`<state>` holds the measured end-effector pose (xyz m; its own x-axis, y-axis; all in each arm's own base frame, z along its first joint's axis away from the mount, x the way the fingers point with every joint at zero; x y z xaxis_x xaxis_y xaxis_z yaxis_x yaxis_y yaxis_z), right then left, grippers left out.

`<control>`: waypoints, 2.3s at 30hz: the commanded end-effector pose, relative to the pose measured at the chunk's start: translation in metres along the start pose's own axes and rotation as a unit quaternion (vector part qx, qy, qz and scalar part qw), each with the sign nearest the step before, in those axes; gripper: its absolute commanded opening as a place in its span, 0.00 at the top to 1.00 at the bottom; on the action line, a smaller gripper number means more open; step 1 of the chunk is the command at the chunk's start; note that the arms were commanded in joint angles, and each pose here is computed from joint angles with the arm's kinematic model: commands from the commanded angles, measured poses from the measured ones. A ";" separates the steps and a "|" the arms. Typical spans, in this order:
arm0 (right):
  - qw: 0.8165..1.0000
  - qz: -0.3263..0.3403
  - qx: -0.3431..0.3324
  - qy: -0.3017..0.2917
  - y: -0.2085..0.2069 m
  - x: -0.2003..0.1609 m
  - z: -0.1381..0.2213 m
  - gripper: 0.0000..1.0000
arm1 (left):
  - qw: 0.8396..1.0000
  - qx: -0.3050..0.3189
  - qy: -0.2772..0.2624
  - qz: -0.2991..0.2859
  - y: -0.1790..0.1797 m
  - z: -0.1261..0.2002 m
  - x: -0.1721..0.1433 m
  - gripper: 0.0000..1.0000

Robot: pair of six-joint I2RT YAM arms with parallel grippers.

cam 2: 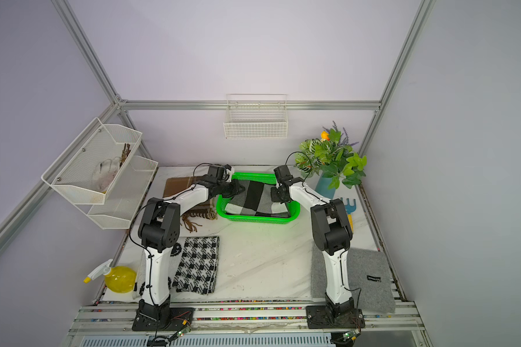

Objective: Put the folded scarf in the basket
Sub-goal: Place the scarf in the basket, then move the scarf to the center of the board.

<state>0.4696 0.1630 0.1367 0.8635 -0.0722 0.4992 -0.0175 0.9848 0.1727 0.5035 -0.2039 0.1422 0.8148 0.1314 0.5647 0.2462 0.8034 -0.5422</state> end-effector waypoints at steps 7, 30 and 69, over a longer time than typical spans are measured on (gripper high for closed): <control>0.998 0.024 -0.064 -0.009 -0.009 0.000 0.004 0.62 | 0.994 0.094 -0.011 -0.053 0.004 0.005 0.000 0.67; 0.990 0.069 -0.105 -0.057 0.024 -0.028 0.077 0.48 | 0.965 0.191 -0.084 -0.161 -0.052 0.084 0.014 0.34; 0.973 -0.045 0.015 -0.227 -0.036 -0.103 0.272 0.47 | 0.960 -0.226 0.034 -0.164 -0.281 0.002 -0.324 0.02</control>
<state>0.2468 0.0946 0.3125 0.5563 -0.2367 0.7966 0.0351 0.9644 0.2620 0.1659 -0.4608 0.0976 0.6707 -0.2081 0.7120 0.7030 0.4844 -0.5207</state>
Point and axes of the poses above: each gripper's point midway between its finger pads, its own z axis back along the fingers, its own y axis along the line the jaws close on, x = y × z, the point moved 7 cm from there along z, back along the fingers, and after that the axes turned 7 degrees about -z, right-handed, at the moved point
